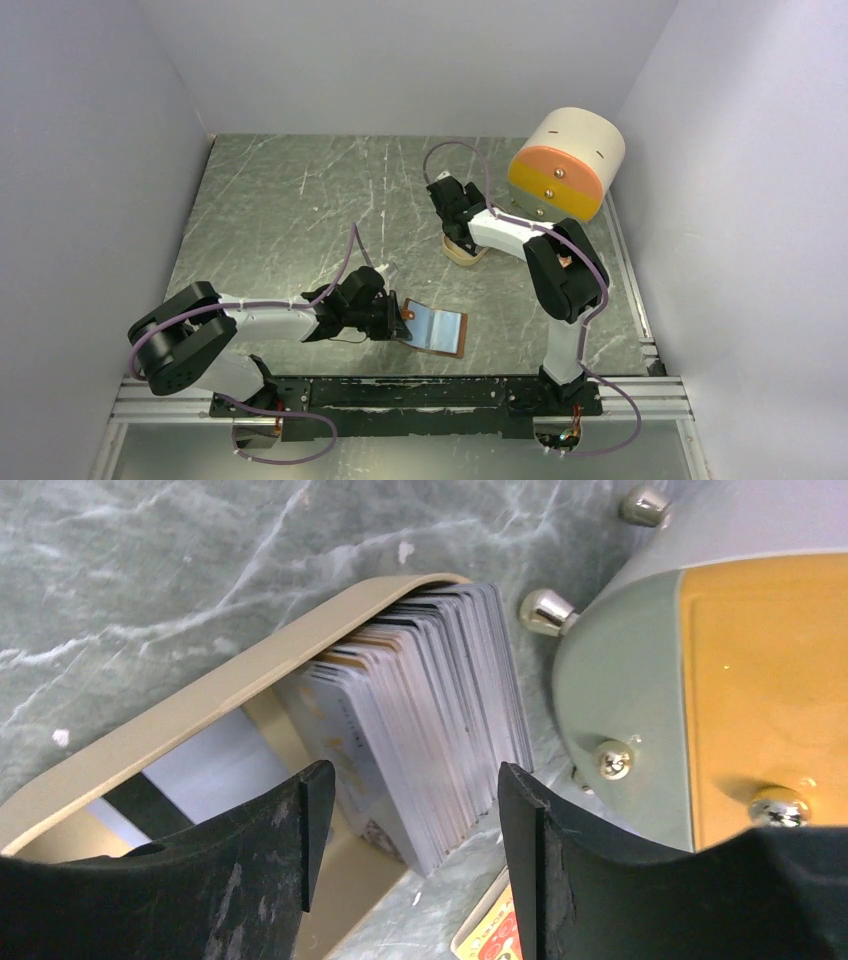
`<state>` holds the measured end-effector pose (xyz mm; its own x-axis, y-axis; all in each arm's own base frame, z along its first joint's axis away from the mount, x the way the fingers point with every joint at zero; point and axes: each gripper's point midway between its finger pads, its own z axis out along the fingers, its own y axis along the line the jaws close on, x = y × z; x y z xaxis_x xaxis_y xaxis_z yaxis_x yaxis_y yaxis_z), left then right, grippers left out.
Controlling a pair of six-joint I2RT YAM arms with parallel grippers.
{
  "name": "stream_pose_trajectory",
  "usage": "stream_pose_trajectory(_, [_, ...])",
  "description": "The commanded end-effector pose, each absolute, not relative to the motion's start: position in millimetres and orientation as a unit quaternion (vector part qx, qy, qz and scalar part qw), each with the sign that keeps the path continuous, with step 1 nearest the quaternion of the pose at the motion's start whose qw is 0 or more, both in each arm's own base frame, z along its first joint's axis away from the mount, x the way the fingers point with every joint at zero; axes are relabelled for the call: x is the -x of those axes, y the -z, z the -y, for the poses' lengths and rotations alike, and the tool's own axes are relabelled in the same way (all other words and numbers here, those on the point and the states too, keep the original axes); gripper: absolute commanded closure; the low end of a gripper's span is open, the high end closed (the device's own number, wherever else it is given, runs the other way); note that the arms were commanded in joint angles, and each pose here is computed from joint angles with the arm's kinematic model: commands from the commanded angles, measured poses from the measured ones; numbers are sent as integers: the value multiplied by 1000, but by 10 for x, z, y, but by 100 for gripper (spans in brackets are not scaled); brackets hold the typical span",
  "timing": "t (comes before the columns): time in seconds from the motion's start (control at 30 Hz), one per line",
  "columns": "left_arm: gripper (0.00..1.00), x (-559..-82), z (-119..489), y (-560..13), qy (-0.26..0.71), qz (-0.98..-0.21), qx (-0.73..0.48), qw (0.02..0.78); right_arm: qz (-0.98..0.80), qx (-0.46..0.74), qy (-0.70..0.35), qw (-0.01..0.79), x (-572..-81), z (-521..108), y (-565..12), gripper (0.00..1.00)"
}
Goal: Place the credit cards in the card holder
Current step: Pick up the credit card from the storage box.
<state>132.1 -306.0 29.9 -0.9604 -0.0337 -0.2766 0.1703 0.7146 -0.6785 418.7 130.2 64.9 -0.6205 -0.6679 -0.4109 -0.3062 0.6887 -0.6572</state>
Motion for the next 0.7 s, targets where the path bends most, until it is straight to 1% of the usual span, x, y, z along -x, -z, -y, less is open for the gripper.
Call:
stream_pose_trajectory(0.0, [85, -1358, 3047, -330, 369, -916, -40, 150, -842, 270, 307, 352, -4316, -1221, -771, 37])
stream_pose_trajectory(0.27, [85, -1347, 3033, -322, 369, -916, -38, 150, -845, 272, 301, 348, -4348, -1237, -768, 42])
stream_pose_trajectory(0.33, [85, -1345, 3023, -320, 369, -916, -36, 151, -849, 274, 293, 345, -4336, -1260, -743, 41])
stream_pose_trajectory(0.47, [85, -1346, 3030, -324, 370, -916, -36, 150, -854, 278, 286, 334, -4290, -1256, -631, 36])
stream_pose_trajectory(0.67, [85, -1344, 3036, -314, 369, -917, -37, 148, -855, 282, 286, 329, -4276, -1251, -578, 35])
